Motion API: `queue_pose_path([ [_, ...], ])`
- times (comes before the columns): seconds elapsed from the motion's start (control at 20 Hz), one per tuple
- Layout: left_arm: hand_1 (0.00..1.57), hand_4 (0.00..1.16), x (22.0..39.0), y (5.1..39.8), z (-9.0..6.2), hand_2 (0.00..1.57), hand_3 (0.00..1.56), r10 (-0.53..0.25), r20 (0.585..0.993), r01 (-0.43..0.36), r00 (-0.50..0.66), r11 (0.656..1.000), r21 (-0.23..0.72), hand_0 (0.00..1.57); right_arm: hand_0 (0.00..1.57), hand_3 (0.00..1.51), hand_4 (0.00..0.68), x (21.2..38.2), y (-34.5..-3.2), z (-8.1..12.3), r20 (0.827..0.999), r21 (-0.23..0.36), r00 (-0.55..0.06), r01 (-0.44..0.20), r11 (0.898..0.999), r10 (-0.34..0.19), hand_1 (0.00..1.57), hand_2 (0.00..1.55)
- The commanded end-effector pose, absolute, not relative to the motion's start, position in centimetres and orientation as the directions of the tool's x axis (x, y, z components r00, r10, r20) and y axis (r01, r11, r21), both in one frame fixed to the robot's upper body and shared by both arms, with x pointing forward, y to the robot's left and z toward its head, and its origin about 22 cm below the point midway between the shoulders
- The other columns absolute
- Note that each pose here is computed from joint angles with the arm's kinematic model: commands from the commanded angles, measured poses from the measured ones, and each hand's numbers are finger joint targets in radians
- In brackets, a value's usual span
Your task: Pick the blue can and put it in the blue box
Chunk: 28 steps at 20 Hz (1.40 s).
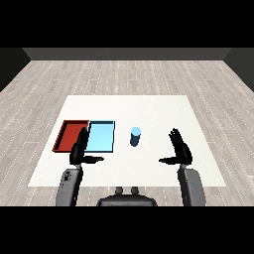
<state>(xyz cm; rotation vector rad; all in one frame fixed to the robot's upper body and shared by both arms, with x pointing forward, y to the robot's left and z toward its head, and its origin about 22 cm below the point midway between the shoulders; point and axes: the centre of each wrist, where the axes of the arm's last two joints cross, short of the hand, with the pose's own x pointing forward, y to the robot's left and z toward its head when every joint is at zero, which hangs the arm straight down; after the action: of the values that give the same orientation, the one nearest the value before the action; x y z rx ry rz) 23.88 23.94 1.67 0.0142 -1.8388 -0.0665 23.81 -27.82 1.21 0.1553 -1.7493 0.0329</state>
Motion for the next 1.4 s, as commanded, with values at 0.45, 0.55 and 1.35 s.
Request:
queue_pose_path([
  [0.45,0.0,0.0,21.5,25.2,1.5,0.0,0.0,-0.012,0.927,0.018,-0.375,1.0,0.021,0.0,0.0,0.0,0.0,23.6,-30.0,-0.8,0.966,0.139,-0.195,-0.154,0.978,-0.168,0.0,0.0],
  [0.55,0.0,0.0,24.6,26.9,0.0,0.0,0.0,0.003,0.927,0.016,-0.374,1.0,0.003,0.0,0.0,0.0,0.0,25.4,-28.9,-0.2,0.963,0.159,-0.19,-0.165,0.973,-0.19,0.0,0.0],
  [1.35,0.0,0.0,22.6,26.5,2.4,0.0,0.0,0.007,0.92,0.031,-0.391,1.0,0.005,0.0,0.0,0.0,0.0,31.1,-23.3,-0.9,0.952,0.285,-0.072,-0.141,0.948,-0.297,0.0,0.0],
])
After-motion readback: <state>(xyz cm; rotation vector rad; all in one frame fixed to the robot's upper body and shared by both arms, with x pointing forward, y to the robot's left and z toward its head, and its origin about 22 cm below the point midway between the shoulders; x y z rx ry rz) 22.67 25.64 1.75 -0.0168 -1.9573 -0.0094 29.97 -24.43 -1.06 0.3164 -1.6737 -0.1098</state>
